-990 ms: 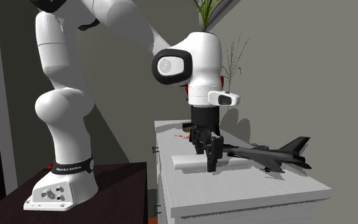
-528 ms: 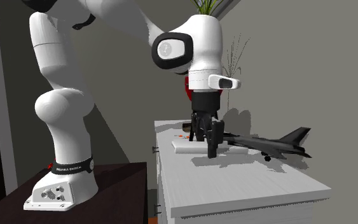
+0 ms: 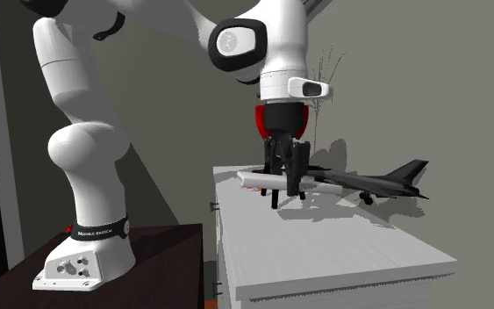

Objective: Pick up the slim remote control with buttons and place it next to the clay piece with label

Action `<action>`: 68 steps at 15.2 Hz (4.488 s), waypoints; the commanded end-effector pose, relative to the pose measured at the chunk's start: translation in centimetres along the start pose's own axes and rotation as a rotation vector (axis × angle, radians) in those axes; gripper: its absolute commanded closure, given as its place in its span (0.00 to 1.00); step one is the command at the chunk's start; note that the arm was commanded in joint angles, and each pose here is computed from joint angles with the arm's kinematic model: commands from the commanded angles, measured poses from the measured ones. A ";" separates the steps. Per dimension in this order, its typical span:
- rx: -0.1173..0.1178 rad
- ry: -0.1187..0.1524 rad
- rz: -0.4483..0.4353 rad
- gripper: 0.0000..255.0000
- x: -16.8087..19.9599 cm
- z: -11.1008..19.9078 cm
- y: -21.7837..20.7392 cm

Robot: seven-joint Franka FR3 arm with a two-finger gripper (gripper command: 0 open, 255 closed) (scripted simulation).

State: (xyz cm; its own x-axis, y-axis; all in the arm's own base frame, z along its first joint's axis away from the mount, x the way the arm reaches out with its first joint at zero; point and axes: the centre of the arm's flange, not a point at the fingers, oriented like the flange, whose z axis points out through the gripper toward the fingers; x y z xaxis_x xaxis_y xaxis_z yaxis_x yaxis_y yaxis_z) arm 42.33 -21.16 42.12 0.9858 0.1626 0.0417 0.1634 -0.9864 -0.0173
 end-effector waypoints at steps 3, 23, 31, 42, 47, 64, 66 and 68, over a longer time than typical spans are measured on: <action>0.000 0.000 0.000 1.00 0.6 -0.4 -3.9; 0.000 0.000 0.000 1.00 4.4 0.2 -30.0; 0.000 0.000 0.000 1.00 5.9 0.4 -40.5; 0.000 0.000 0.000 1.00 8.0 0.7 -54.8; 0.000 0.000 0.000 1.00 9.0 0.9 -61.4; 0.000 0.000 0.000 1.00 10.7 4.8 -74.2; 0.000 0.000 0.000 1.00 10.6 5.9 -74.1; 0.000 0.000 0.000 1.00 10.6 6.9 -74.1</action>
State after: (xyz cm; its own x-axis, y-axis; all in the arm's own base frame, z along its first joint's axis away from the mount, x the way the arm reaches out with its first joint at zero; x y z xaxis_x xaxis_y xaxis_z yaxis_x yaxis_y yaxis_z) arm 40.92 53.81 37.38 0.9859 0.1624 0.0410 0.1632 -0.9865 -0.0161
